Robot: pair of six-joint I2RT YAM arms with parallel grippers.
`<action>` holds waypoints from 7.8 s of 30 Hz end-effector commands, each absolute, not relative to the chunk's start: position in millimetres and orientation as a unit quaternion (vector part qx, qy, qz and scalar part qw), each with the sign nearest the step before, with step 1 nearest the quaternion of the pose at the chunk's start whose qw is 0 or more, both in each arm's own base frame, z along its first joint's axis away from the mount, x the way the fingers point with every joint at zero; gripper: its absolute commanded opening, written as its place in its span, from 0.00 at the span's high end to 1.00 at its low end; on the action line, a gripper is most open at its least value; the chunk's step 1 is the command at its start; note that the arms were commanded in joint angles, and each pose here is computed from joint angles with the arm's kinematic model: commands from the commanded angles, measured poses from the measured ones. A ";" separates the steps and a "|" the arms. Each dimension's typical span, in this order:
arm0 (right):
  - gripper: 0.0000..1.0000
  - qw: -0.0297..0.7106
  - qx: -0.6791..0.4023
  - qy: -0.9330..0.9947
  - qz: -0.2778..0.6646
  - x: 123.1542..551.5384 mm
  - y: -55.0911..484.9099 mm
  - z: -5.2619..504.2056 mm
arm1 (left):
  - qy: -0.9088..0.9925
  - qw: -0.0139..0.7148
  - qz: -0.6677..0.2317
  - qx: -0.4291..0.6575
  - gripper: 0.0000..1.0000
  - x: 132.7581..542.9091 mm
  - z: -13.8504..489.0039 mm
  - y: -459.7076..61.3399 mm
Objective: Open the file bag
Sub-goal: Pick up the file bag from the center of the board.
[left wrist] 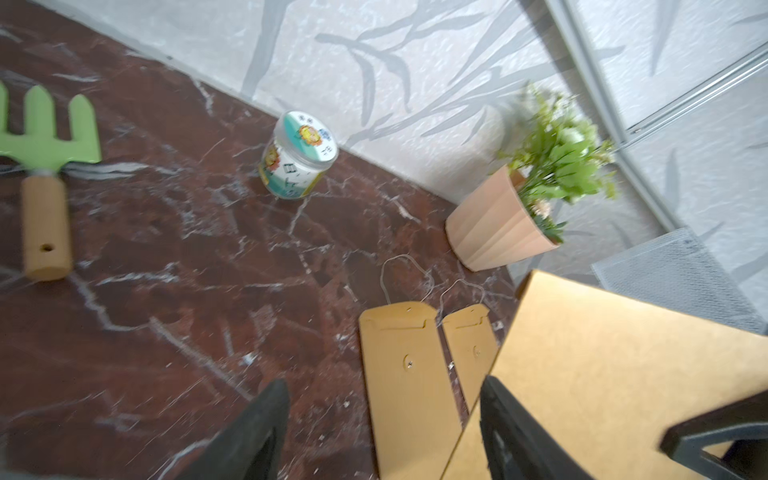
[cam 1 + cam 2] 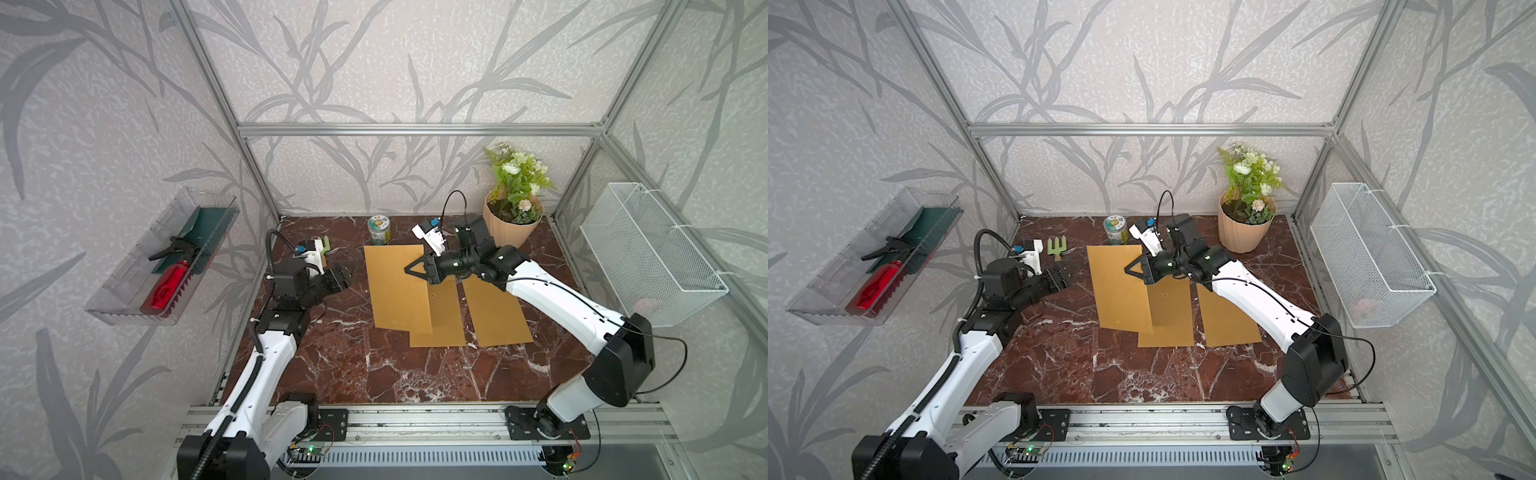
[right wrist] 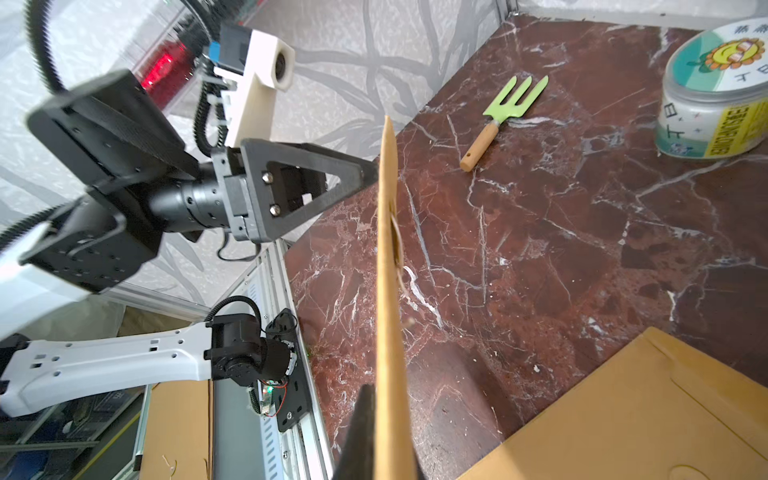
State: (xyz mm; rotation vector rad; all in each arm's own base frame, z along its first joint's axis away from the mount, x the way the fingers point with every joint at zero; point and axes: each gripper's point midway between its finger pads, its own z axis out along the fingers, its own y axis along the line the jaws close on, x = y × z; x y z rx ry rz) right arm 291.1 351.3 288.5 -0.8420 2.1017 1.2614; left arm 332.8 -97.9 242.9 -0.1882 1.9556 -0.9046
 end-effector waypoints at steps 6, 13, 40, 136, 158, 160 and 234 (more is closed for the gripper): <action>0.98 0.286 -0.334 0.738 0.511 278.1 345.8 338.3 | 0.686 0.523 -0.505 0.004 0.27 326.4 313.2 -138.3; 0.98 0.301 -0.335 0.725 0.521 279.2 339.7 360.5 | 0.658 0.521 -0.544 0.022 0.31 322.8 322.6 -152.0; 0.96 0.323 -0.321 0.708 0.540 312.6 336.2 384.8 | 0.600 0.497 -0.624 0.065 0.69 310.2 360.1 -179.6; 1.00 0.389 -0.319 0.832 0.233 282.1 330.2 272.4 | 0.851 0.500 -0.156 -0.041 0.38 339.4 348.5 -164.3; 1.00 0.416 -0.337 0.830 0.158 291.4 344.8 278.5 | 0.857 0.493 -0.147 -0.033 0.39 346.2 348.9 -188.3; 1.00 0.418 -0.336 0.831 0.146 292.4 345.2 278.4 | 0.857 0.493 -0.146 -0.034 0.39 349.0 348.6 -190.0; 0.40 0.403 -0.243 0.792 0.388 311.1 259.8 316.3 | 0.689 0.579 -0.390 0.196 1.00 291.4 386.6 -214.4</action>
